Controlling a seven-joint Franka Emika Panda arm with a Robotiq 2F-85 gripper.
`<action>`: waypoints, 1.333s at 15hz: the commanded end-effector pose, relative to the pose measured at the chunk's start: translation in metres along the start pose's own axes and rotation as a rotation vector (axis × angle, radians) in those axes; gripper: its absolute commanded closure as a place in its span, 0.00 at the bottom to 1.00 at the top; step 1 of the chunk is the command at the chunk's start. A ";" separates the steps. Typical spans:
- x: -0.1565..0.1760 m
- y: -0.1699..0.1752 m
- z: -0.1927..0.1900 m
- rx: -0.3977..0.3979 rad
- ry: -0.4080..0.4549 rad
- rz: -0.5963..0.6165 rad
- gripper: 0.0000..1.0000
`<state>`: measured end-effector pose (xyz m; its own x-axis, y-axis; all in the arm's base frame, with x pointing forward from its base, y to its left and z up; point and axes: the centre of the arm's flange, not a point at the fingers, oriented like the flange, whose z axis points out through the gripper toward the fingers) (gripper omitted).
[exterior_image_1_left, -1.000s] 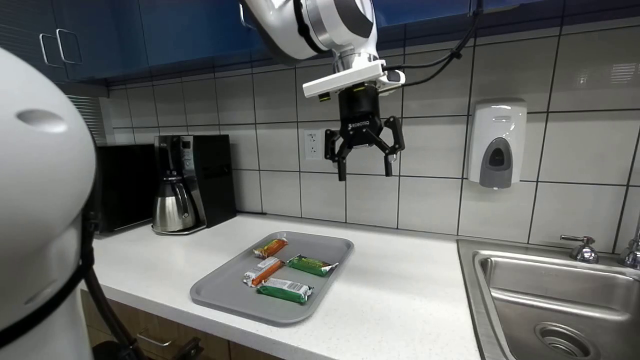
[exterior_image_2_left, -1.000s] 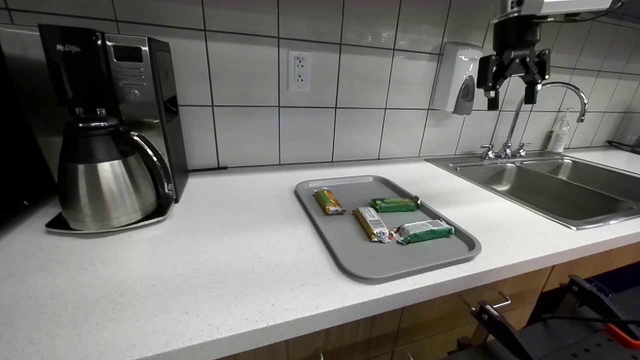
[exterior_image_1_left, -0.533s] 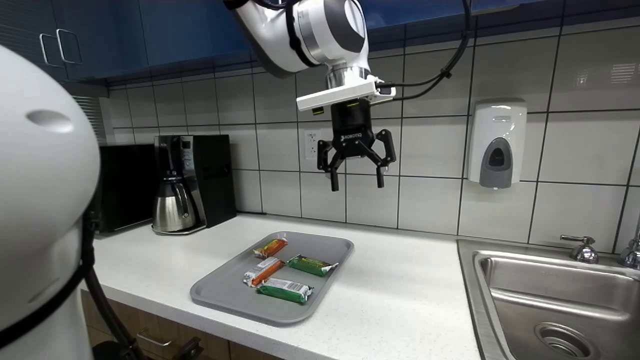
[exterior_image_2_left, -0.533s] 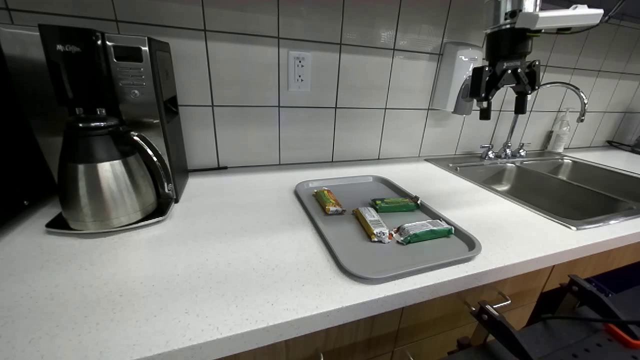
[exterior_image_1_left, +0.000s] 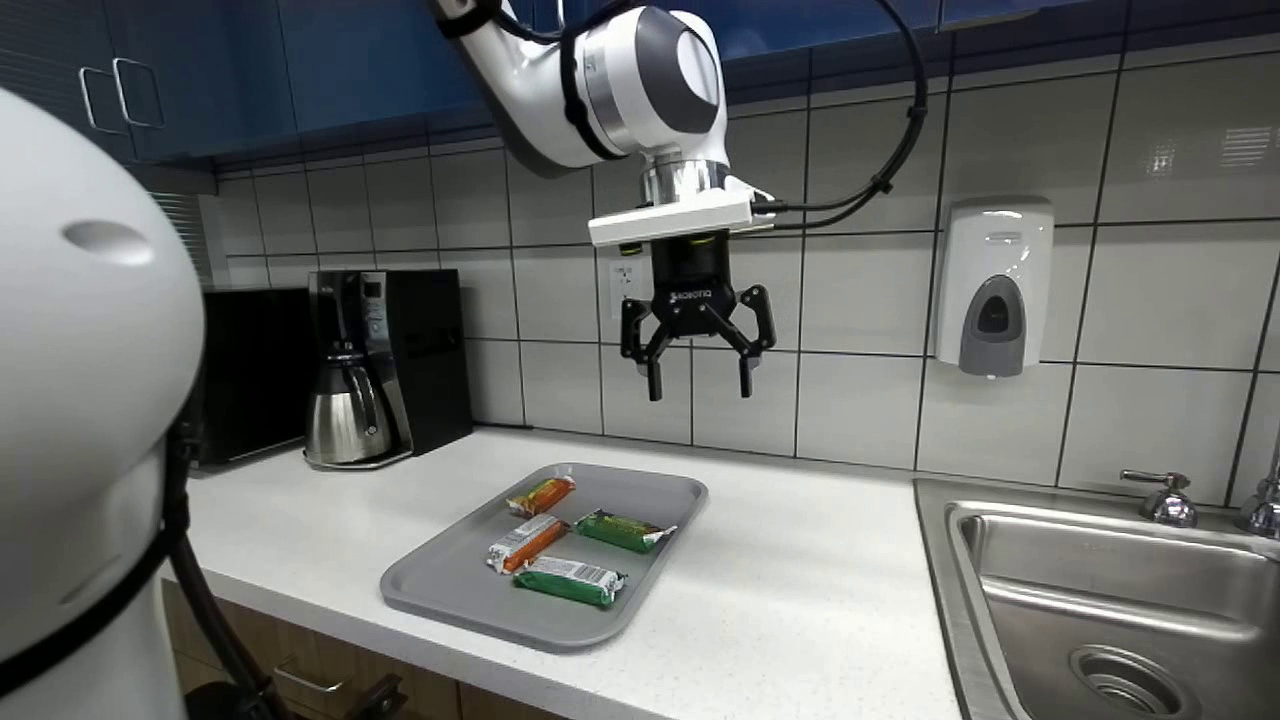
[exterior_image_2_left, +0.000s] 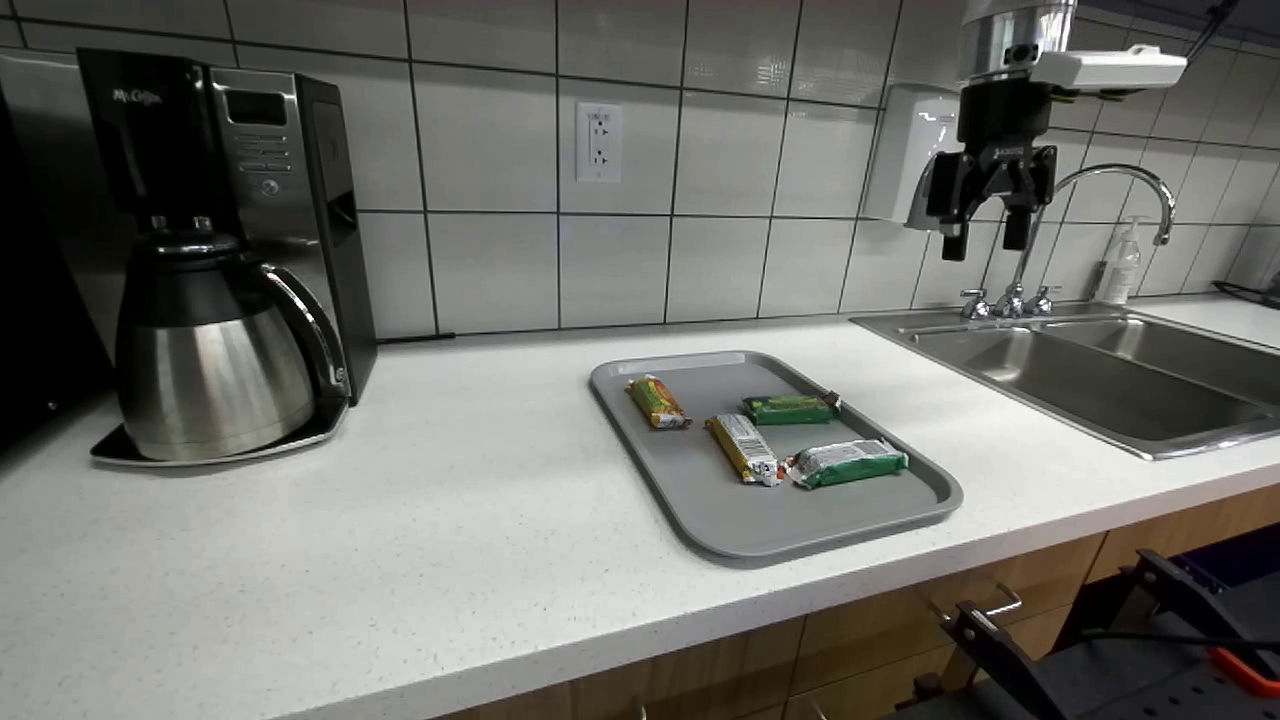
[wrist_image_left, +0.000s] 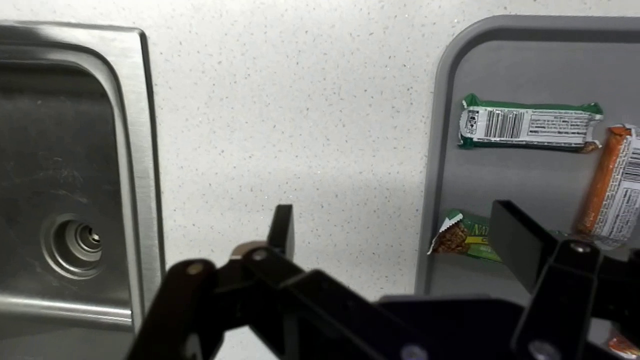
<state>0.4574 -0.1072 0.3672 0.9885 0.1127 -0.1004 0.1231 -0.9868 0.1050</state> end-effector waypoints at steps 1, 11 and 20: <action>0.003 -0.008 0.009 0.034 0.024 -0.058 0.00; 0.023 -0.042 0.026 0.017 0.036 -0.188 0.00; 0.050 -0.039 0.051 0.001 0.071 -0.435 0.00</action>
<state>0.4838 -0.0633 0.3124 0.8924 0.4446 -0.0771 0.4495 -0.8908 0.0665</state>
